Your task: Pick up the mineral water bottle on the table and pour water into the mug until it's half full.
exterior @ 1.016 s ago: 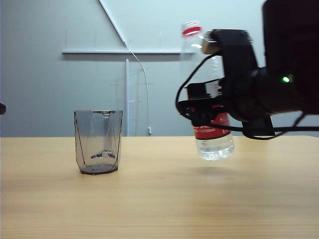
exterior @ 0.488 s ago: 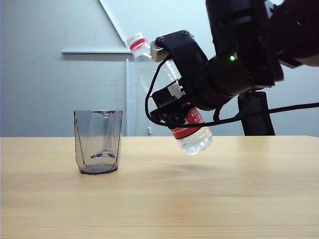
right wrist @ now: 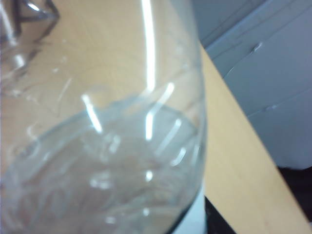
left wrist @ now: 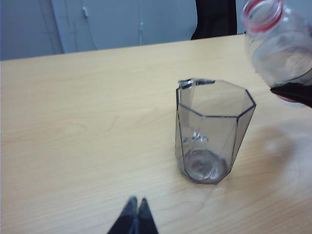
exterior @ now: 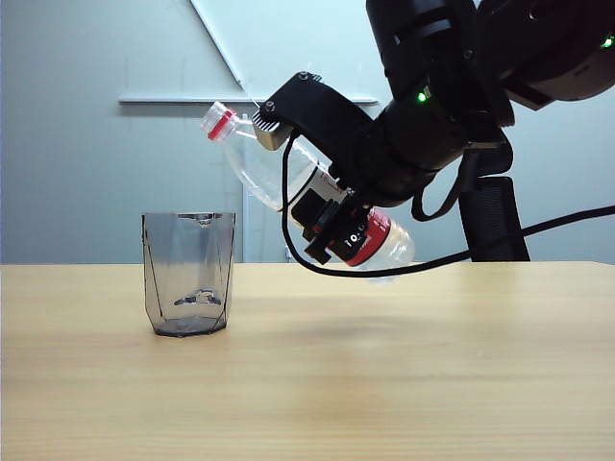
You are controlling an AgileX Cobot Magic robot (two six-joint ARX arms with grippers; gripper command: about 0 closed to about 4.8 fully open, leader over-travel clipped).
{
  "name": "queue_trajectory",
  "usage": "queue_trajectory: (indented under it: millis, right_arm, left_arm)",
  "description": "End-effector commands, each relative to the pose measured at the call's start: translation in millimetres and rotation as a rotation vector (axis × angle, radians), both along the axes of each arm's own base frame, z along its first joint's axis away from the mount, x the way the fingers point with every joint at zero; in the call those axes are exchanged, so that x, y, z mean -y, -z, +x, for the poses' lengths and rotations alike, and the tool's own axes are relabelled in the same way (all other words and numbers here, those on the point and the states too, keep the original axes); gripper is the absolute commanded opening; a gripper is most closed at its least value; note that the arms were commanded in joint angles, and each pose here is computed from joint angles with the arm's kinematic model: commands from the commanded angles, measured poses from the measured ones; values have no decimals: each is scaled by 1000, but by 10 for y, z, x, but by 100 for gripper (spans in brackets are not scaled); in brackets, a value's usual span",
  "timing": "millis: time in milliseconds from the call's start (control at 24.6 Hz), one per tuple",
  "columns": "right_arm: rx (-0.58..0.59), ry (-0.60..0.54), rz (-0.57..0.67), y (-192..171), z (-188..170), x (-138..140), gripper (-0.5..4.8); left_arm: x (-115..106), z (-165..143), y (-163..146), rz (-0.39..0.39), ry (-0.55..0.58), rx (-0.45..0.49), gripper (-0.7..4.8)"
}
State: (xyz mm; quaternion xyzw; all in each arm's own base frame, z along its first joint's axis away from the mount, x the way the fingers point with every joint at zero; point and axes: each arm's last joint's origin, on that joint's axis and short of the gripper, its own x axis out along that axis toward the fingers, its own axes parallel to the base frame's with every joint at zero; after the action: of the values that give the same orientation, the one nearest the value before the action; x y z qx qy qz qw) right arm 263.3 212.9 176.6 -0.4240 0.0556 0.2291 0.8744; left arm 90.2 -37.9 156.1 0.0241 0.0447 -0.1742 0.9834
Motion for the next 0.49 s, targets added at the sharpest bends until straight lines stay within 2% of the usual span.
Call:
queue_trajectory:
  millis: [41,488]
  right_arm:
    - [101,-3,-21,-145,27,-24,323]
    - [166,15,-174,-162,41,-12,323]
  left_arm:
    - [-2,-5,-28,-13,2,22,-2]
    - [-2,-5,-29,-14,2,23,-2]
